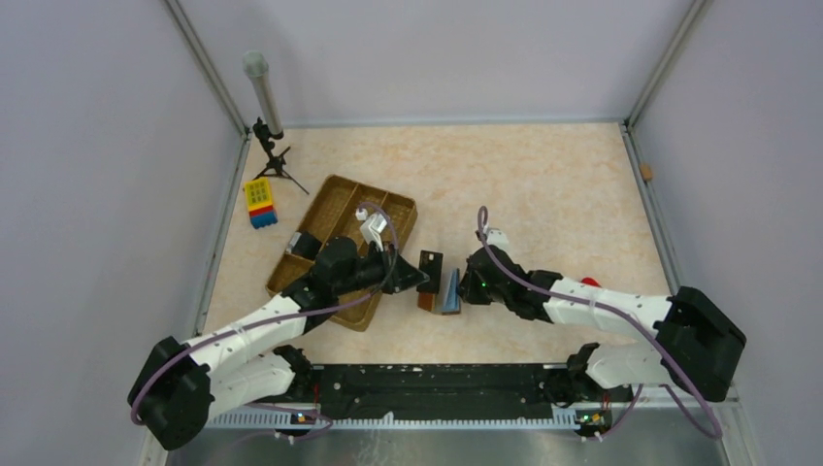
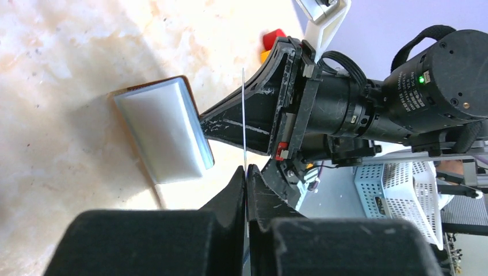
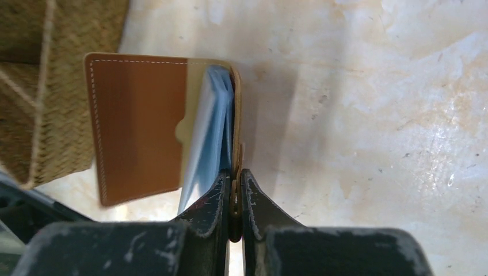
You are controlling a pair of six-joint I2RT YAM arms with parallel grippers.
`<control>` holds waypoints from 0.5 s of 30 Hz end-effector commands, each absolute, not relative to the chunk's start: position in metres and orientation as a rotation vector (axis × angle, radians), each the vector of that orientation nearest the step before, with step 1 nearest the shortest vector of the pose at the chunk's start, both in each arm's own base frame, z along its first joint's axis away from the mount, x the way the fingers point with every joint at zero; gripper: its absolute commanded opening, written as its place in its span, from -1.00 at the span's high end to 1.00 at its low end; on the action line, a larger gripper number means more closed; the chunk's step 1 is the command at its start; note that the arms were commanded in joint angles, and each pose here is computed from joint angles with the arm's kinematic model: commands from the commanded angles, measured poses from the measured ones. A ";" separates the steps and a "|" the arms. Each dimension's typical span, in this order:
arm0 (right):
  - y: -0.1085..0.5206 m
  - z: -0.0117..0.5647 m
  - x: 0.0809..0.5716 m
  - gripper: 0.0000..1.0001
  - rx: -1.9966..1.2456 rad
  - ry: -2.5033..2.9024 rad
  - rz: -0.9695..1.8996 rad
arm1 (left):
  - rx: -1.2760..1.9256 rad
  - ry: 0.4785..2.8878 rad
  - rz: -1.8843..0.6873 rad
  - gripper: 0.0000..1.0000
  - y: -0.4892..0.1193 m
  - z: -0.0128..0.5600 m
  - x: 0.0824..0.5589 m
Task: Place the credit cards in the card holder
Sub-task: Insert the credit card into the card holder.
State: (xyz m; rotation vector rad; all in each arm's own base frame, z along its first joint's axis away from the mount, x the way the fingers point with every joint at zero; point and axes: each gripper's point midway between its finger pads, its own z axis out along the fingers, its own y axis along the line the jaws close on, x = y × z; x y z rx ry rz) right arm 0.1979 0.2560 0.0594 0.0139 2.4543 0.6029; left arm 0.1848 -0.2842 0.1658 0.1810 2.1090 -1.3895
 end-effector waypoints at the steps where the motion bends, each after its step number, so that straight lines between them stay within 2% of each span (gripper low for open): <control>1: 0.270 0.103 0.209 1.00 -0.014 2.328 0.734 | 0.194 2.006 -1.420 1.00 -0.286 0.203 0.188; 5: 0.279 0.119 0.209 1.00 -0.078 2.326 0.756 | 0.198 1.979 -1.452 1.00 -0.288 0.212 0.187; 15: 0.290 0.117 0.211 1.00 -0.165 2.431 0.545 | 0.139 1.962 -1.477 1.00 -0.283 0.205 0.183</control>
